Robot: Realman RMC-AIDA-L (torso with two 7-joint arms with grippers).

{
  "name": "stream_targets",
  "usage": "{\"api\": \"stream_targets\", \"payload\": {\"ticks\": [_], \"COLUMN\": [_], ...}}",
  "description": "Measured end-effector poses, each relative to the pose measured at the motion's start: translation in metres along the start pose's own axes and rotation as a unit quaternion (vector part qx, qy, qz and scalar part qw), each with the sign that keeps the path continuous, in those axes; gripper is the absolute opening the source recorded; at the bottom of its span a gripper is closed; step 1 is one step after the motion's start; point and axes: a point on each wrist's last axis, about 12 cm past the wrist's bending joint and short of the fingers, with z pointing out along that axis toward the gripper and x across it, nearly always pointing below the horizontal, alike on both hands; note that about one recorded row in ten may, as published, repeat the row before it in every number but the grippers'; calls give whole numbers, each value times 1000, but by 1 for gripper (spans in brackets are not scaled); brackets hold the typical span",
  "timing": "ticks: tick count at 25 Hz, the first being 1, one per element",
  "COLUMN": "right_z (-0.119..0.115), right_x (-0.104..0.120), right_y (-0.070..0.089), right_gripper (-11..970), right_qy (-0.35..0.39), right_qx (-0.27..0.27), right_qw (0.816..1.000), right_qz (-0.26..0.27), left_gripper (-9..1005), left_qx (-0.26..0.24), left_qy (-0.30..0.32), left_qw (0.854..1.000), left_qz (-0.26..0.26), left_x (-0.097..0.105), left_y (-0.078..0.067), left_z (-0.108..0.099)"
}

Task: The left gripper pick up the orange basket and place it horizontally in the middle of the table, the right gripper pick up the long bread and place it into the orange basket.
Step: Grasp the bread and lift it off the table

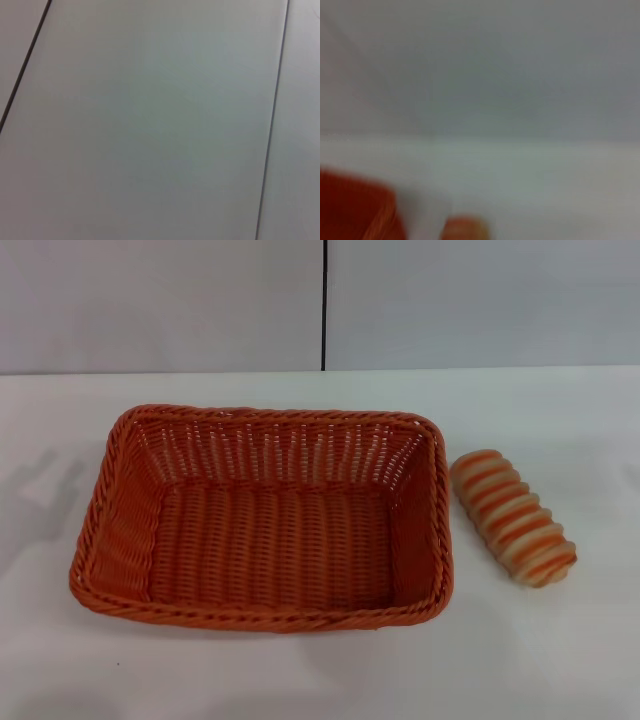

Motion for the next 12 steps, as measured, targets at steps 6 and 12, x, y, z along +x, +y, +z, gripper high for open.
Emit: {"api": "stream_targets", "payload": {"ticks": [6, 12], "right_z": [37, 76], "right_x": [-14, -6], "right_y": [13, 21], "right_gripper": [738, 737], "right_qy": [143, 189], "right_qx": [-43, -84], "right_qw": [989, 978], "right_qz": [8, 10], "left_gripper": [391, 391], "left_qx": [-5, -5], "left_qy": [1, -4], "left_qw": [1000, 1000], "left_qz": [-13, -20], "left_x": [6, 9], "left_y": [-2, -6], "left_z": [-2, -5]}}
